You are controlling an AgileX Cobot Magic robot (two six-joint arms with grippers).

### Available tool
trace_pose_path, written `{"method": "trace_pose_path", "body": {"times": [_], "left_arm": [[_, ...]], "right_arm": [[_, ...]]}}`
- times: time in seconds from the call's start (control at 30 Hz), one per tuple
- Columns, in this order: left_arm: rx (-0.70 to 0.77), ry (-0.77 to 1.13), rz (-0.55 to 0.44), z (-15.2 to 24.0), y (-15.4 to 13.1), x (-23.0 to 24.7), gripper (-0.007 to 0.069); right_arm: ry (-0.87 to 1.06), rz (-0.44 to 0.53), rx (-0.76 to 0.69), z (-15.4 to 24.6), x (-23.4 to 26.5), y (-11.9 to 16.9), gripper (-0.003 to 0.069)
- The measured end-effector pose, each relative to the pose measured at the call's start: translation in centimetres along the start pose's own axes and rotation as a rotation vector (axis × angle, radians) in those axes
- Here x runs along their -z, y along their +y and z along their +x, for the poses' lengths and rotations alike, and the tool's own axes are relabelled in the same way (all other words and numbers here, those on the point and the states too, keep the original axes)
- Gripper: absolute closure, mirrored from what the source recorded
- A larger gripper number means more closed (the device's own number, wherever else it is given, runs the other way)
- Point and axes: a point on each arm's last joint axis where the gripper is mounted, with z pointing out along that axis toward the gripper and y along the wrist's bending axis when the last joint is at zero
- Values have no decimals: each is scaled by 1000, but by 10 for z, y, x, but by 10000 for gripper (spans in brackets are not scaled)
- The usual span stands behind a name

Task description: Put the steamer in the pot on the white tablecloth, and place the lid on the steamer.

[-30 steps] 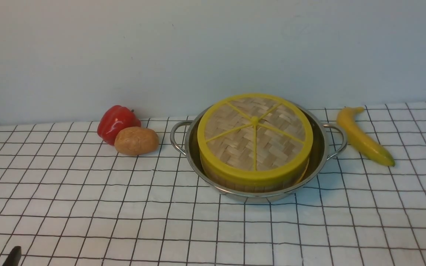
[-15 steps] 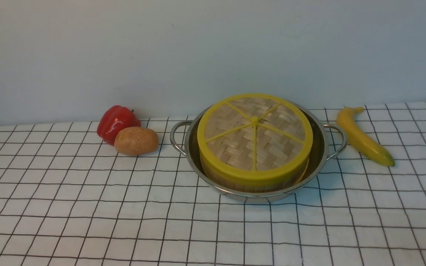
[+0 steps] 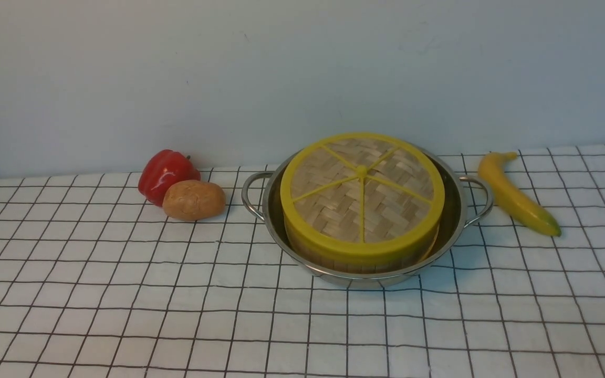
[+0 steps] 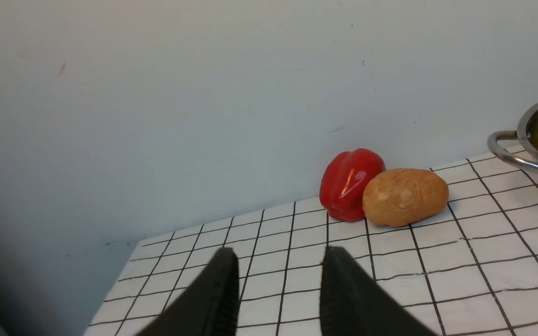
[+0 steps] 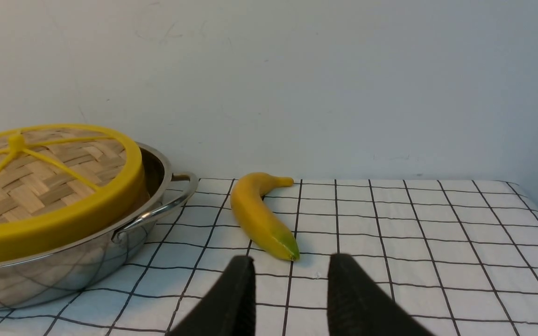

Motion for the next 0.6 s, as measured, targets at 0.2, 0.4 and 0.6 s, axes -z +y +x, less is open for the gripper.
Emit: {"method": "trace_pose_path", "body": {"times": [0.2, 0.4, 0.6], "left_arm": [[-1, 0, 0, 0, 0, 0, 385], [-1, 0, 0, 0, 0, 0, 385], [-1, 0, 0, 0, 0, 0, 385]], "right_arm": [[0, 0, -19, 0, 0, 0, 416], [0, 0, -20, 0, 0, 0, 416], [0, 0, -20, 0, 0, 0, 416]]}}
